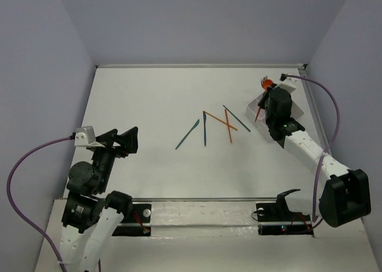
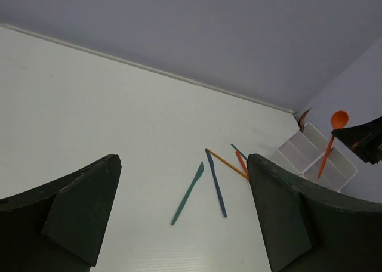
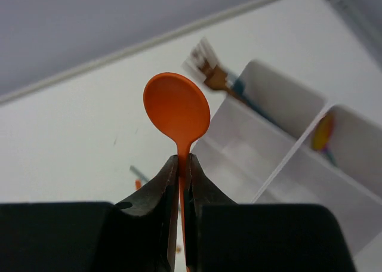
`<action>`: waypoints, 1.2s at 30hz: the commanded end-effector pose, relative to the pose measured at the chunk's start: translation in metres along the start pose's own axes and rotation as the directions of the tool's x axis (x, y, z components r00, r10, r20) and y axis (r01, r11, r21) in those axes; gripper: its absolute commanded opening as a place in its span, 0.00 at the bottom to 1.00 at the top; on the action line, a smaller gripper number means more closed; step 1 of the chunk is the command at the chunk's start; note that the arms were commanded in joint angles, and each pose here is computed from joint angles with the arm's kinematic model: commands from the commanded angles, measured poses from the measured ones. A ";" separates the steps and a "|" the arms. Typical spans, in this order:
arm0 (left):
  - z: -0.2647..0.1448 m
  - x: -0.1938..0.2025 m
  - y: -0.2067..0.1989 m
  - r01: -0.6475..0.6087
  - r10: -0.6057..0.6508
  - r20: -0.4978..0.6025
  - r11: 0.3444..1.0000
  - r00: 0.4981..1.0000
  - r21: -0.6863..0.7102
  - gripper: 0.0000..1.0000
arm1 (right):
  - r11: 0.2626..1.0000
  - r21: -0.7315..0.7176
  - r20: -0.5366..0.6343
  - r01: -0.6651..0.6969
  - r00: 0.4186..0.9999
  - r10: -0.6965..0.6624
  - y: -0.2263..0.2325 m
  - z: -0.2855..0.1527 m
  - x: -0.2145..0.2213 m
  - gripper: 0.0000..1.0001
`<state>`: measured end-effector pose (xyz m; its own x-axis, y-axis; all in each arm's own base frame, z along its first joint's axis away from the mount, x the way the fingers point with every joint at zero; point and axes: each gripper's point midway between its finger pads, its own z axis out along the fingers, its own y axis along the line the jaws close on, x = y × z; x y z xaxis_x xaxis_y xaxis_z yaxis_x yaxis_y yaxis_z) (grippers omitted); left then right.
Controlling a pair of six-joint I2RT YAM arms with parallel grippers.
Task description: Sort the eating utensils into containers
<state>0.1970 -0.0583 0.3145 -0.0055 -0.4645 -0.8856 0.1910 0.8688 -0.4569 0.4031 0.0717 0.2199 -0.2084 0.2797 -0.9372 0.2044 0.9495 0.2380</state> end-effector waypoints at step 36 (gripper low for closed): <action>-0.016 -0.021 -0.019 0.008 -0.017 0.086 0.995 0.996 0.101 0.99 | 0.856 0.507 0.386 0.104 0.860 -0.333 -0.154 0.043 -0.073 0.07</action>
<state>0.1828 -0.0647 0.3244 0.0152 -0.4781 -0.8782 0.2629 0.8493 -0.4578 0.4295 -0.1065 0.2308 0.0388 -0.1470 -0.9884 0.6500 0.7549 -0.0868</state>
